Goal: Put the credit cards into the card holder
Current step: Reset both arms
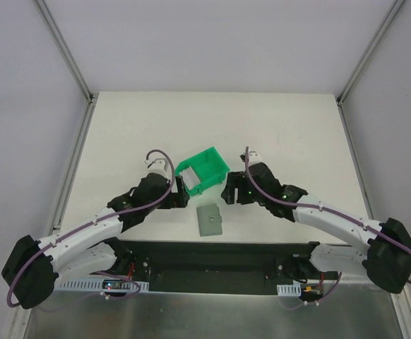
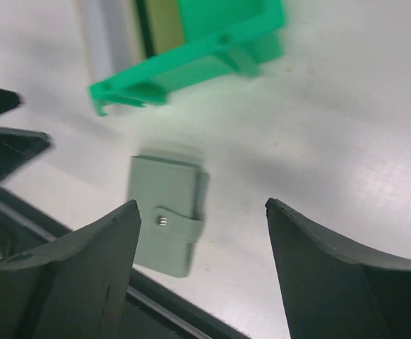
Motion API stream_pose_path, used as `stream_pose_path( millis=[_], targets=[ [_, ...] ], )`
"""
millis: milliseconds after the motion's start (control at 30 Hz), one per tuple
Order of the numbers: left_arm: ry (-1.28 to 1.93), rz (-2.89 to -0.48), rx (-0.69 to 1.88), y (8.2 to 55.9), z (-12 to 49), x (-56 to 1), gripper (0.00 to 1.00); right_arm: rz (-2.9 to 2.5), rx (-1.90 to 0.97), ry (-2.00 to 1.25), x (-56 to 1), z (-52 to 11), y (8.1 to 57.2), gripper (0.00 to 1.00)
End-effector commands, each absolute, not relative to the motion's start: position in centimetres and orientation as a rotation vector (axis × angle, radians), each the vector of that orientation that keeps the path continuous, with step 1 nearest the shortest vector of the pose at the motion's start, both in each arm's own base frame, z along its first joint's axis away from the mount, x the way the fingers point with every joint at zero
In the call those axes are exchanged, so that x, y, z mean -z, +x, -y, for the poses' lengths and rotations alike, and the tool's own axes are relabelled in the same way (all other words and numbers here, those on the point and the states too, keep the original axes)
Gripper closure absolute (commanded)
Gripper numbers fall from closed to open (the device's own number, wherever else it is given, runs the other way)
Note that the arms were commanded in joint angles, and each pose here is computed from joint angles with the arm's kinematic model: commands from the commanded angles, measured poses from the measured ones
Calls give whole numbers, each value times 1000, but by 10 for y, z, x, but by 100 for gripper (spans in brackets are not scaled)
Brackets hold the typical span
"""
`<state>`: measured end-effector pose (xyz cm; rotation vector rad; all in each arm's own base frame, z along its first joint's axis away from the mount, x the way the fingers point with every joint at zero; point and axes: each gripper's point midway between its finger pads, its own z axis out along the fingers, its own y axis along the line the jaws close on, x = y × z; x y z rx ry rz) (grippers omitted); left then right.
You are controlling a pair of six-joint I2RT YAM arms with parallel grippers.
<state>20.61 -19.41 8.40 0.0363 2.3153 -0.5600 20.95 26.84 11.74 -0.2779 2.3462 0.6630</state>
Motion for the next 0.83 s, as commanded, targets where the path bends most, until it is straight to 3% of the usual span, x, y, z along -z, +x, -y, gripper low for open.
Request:
stream_pose_path(
  millis=[0, 133, 300, 600, 800],
  targets=[
    [-70, -2316, 418, 220, 156, -83, 1, -2328, -539, -164, -103, -220, 222, 23],
    [-241, -2328, 414, 233, 129, -80, 1, -2303, -412, -36, -101, -169, 235, 10],
    [-388, -2278, 355, 247, 100, -86, 1, -2279, -294, 146, -104, -102, 253, 1],
    [-469, -2292, 302, 250, 93, -84, 1, -2187, 137, 358, -108, 8, 262, 4],
    [-483, -2243, 262, 254, 85, -91, 1, -2146, 294, 395, -91, 38, 263, 4]
  ],
)
